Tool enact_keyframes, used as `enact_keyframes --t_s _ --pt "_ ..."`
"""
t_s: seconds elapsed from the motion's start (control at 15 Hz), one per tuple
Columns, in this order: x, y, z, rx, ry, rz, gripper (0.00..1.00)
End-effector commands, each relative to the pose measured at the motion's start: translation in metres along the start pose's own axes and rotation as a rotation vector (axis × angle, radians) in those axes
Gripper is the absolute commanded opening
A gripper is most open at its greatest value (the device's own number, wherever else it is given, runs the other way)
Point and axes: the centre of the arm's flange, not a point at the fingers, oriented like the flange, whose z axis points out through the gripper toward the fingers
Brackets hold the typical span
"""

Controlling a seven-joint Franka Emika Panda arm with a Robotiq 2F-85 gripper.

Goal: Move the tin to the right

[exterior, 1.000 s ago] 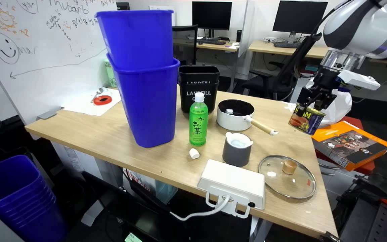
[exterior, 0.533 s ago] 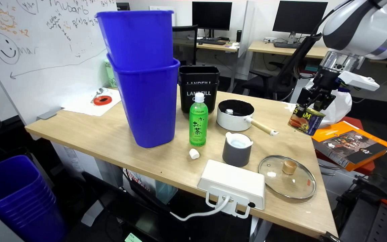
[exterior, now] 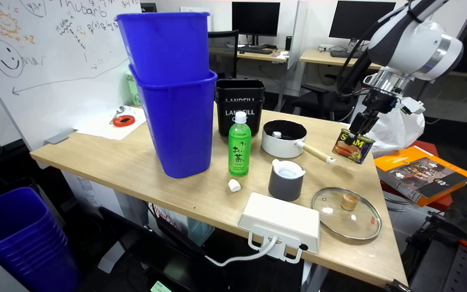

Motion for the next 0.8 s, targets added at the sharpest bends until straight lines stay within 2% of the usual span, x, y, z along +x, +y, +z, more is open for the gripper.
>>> enact_keyframes --t_s 0.0,0.27,0.73 --pt "0.024 0.041 0.013 0.013 -0.026 -0.2 0.37" --pt "0.06 0.067 0.011 -0.036 -0.01 -0.389 0.37" --pt "0.1 0.083 0.015 -0.135 0.091 -0.56 0.37"
